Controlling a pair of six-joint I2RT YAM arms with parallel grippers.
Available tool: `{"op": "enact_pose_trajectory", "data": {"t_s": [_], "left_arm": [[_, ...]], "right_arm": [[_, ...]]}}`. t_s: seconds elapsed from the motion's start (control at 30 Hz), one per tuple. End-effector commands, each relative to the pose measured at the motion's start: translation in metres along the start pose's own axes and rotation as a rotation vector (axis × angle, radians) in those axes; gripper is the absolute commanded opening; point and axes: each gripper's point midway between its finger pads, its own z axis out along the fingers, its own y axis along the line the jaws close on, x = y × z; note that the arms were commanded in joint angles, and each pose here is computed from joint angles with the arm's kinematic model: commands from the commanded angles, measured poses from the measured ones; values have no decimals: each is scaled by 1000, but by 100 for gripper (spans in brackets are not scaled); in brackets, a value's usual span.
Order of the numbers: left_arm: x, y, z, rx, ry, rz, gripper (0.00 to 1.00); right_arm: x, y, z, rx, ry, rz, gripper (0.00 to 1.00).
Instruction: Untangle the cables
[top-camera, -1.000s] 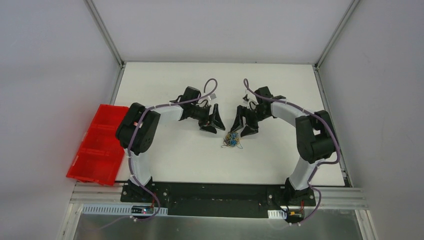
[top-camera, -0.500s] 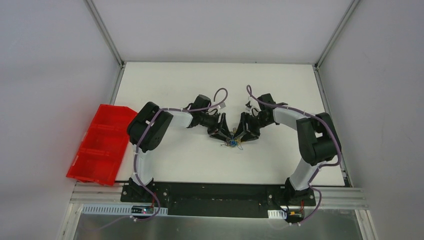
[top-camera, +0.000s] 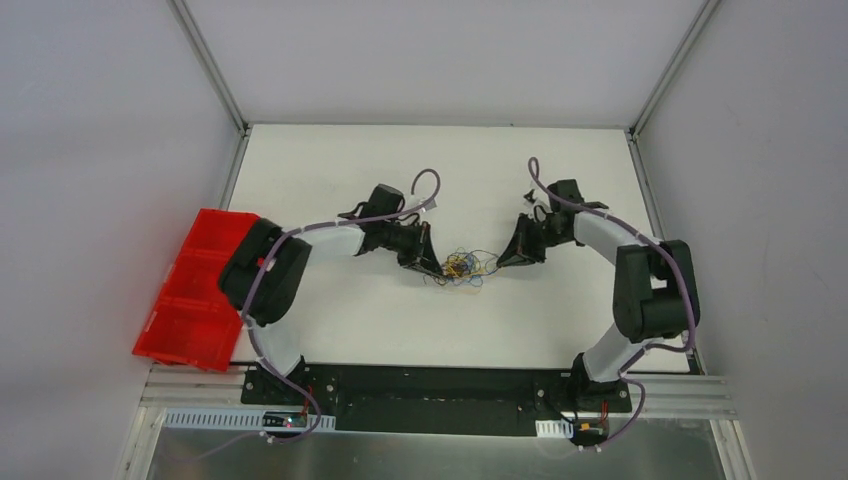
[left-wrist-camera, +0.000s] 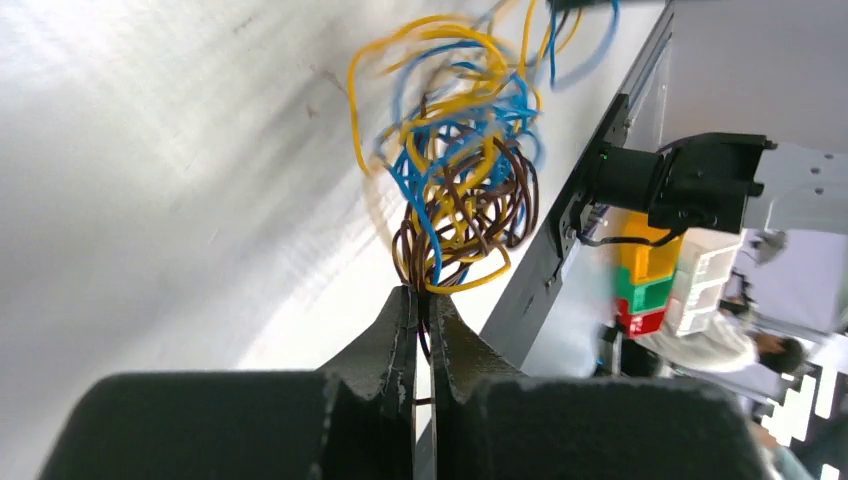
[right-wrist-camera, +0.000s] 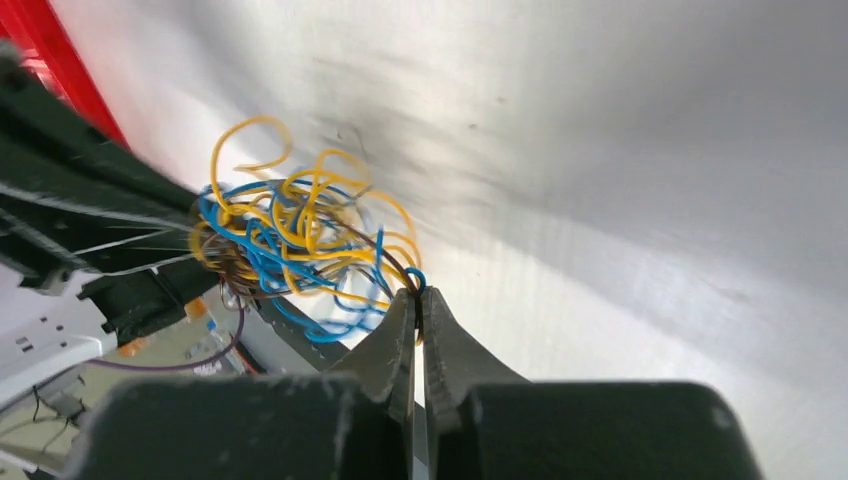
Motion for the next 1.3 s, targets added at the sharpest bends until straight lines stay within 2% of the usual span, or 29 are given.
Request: {"op": "enact_pose_trajectory", "data": {"t_s": [0.0,0.2,0.4,0.53,0.63,0.9,1.03,1.27], "left_arm": [[-4,5,-68,-90,-98,122,0],[-19,26,-157,-242,-225,166,0],[-14,71,-231,-406,-302,109,0],[-13,82,-258,-451,-327,116,0],[-23,80,-283,-469,-392,105,0],[-38,117,-370,-650,-523,41,0],[-42,124,-410,-664,-601,25,0],[-46,121,-428,-675,-629,38,0]], "right_arm": [[-26,-26,-65,132,-195,-50,0],[-47,-46,-142,265,-401,-84,0],[-55,-59,-203,305,-533,-55,0],[-50,-47,-217,262,-531,-64,0],[-50,-45,-225,283,-542,-89,0],[-56,-74,-245,351,-560,-59,0],[-57,-92,-251,366,-554,-31,0],[-62,-100,-249,324,-552,16,0]]}}
